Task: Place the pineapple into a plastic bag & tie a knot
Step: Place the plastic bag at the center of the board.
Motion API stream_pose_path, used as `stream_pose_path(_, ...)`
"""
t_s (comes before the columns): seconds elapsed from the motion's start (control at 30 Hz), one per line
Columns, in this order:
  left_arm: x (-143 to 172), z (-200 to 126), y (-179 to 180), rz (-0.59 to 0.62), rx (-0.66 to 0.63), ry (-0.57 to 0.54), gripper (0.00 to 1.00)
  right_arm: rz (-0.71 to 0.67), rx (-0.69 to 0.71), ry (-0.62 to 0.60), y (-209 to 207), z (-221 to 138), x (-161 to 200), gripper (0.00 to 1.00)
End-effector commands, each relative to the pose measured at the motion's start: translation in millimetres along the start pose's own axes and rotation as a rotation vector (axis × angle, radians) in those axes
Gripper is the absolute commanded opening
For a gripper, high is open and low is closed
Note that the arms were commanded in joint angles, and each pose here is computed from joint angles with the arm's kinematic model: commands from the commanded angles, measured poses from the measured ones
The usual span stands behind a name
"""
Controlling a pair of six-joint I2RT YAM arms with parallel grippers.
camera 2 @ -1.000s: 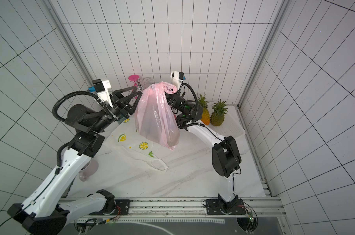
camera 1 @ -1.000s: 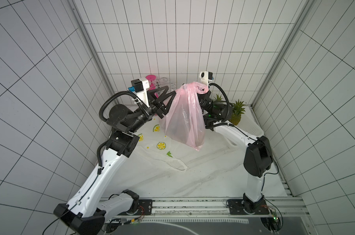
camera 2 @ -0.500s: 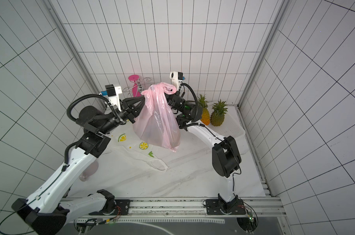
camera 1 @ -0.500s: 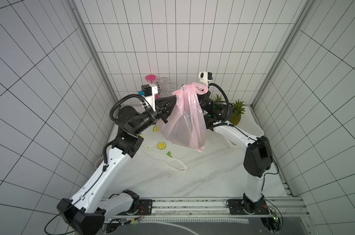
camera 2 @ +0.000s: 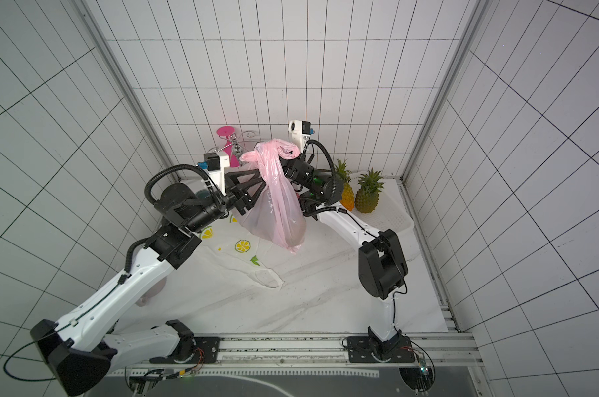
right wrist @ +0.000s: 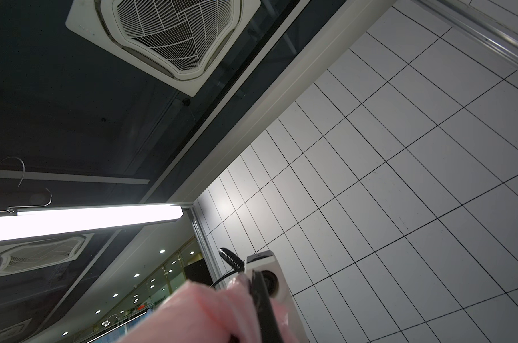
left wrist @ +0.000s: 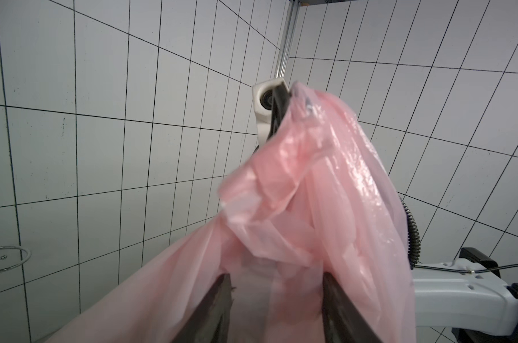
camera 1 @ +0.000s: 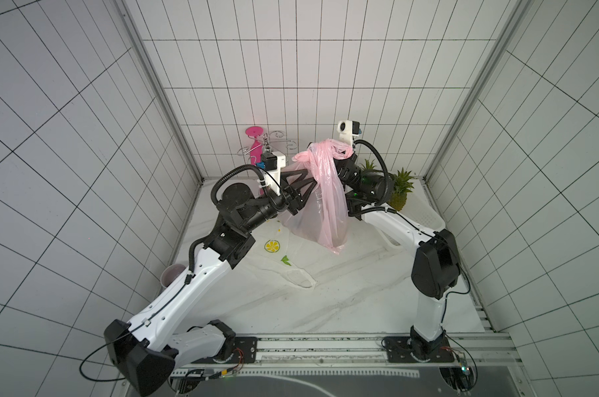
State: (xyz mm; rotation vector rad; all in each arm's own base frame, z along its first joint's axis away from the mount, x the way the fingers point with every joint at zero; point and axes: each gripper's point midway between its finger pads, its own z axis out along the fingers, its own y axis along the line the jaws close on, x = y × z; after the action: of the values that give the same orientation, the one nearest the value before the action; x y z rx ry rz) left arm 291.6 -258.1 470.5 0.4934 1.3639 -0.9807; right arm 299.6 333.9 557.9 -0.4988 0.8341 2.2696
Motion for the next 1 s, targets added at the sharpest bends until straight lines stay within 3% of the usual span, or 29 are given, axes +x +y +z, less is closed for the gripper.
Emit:
stream_pose_path(0.0, 27, -12, 4, 0.000, -0.033, 0.083, 0.54, -0.253, -0.403, -0.002, 139, 13, -3, 0.00)
stream_pose_path(0.17, 46, -31, 4, -0.017, -0.061, 0.111, 0.55, -0.258, -0.403, -0.009, 138, 12, -7, 0.00)
stream_pose_path(0.47, 45, -65, -1, 0.013, -0.111, 0.126, 0.57, -0.257, -0.406, -0.002, 137, 14, -8, 0.00)
stream_pose_path(0.6, 19, -88, 3, 0.048, -0.167, 0.100, 0.48, -0.259, -0.402, 0.004, 137, 13, -8, 0.00)
stream_pose_path(0.73, -24, -100, 12, 0.064, -0.187, 0.022, 0.48, -0.254, -0.401, 0.014, 137, 13, -6, 0.00)
stream_pose_path(0.97, -83, -78, 3, 0.047, -0.060, -0.082, 0.53, -0.257, -0.395, 0.022, 139, 13, -4, 0.00)
